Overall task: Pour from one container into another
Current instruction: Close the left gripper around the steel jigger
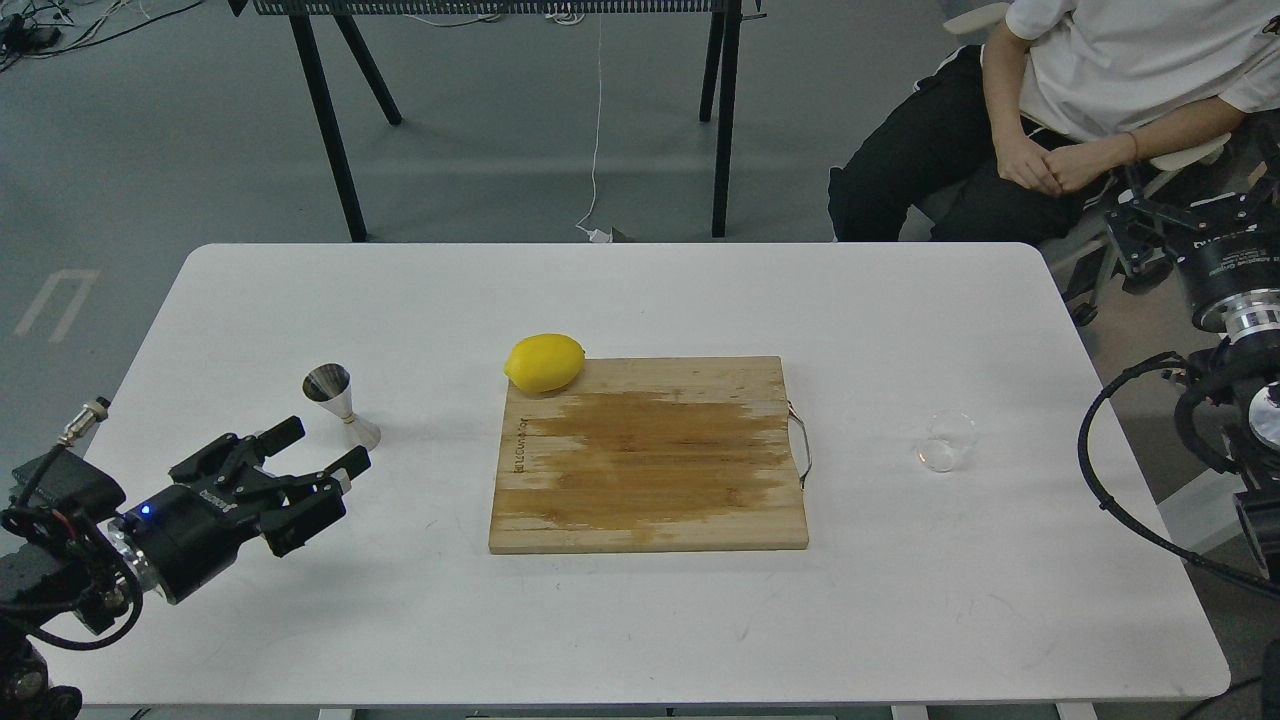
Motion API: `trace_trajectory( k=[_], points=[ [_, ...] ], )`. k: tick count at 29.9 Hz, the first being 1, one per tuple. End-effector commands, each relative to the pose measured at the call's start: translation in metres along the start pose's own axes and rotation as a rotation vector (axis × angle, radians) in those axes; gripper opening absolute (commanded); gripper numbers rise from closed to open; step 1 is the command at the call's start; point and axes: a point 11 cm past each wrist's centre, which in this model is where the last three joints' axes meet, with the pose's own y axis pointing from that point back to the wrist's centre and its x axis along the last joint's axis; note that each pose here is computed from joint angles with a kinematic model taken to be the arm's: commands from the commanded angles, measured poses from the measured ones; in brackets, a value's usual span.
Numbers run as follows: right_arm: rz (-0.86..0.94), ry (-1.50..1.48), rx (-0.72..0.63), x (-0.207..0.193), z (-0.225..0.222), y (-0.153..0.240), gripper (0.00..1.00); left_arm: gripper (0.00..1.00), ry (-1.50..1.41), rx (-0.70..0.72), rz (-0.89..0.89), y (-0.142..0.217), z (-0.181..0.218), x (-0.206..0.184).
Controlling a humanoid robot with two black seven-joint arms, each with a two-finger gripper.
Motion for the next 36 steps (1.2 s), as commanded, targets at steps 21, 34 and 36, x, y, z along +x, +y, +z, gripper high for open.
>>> trace_trajectory(
  k=[21, 34, 36],
  points=[
    [0.027, -0.005, -0.017, 0.012, 0.008, 0.012, 1.0, 0.74, -0.108, 0.179, -0.009, -0.076, -0.049, -0.037],
    [0.037, 0.009, -0.027, 0.017, 0.007, 0.016, 1.0, 0.61, -0.052, 0.227, 0.014, -0.099, -0.05, -0.036],
    [0.042, 0.014, -0.031, 0.018, 0.007, 0.017, 1.0, 0.52, -0.03, 0.24, 0.028, -0.099, -0.052, -0.034]
  ],
)
